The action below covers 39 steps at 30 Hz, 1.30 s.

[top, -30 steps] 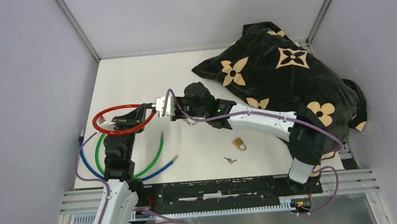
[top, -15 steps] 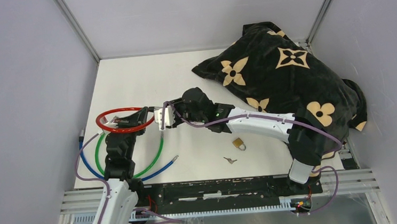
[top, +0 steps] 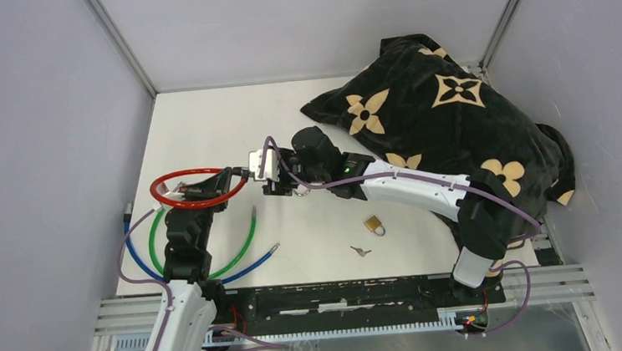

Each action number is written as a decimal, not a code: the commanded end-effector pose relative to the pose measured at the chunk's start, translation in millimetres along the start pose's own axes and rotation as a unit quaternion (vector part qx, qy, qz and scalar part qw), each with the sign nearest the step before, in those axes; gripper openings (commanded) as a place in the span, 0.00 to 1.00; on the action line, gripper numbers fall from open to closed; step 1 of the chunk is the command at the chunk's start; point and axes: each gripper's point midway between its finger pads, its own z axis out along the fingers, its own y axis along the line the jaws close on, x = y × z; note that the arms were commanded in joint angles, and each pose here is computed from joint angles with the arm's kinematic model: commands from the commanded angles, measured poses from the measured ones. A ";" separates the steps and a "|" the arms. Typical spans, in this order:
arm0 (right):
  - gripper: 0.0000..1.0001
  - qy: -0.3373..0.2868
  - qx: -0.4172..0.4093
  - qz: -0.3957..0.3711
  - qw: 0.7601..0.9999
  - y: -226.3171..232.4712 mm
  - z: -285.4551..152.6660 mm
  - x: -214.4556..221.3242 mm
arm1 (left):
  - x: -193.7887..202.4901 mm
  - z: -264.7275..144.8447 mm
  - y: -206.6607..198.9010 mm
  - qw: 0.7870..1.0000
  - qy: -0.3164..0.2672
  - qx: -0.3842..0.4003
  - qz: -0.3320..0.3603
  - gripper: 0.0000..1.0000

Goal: Lock with the key
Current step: Lock the lock.

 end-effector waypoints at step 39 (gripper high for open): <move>0.00 0.006 0.155 -0.045 0.987 -35.7 13.6 -4.1 | -6.6 -2.0 -26.4 0.999 -0.011 0.040 -0.021 0.02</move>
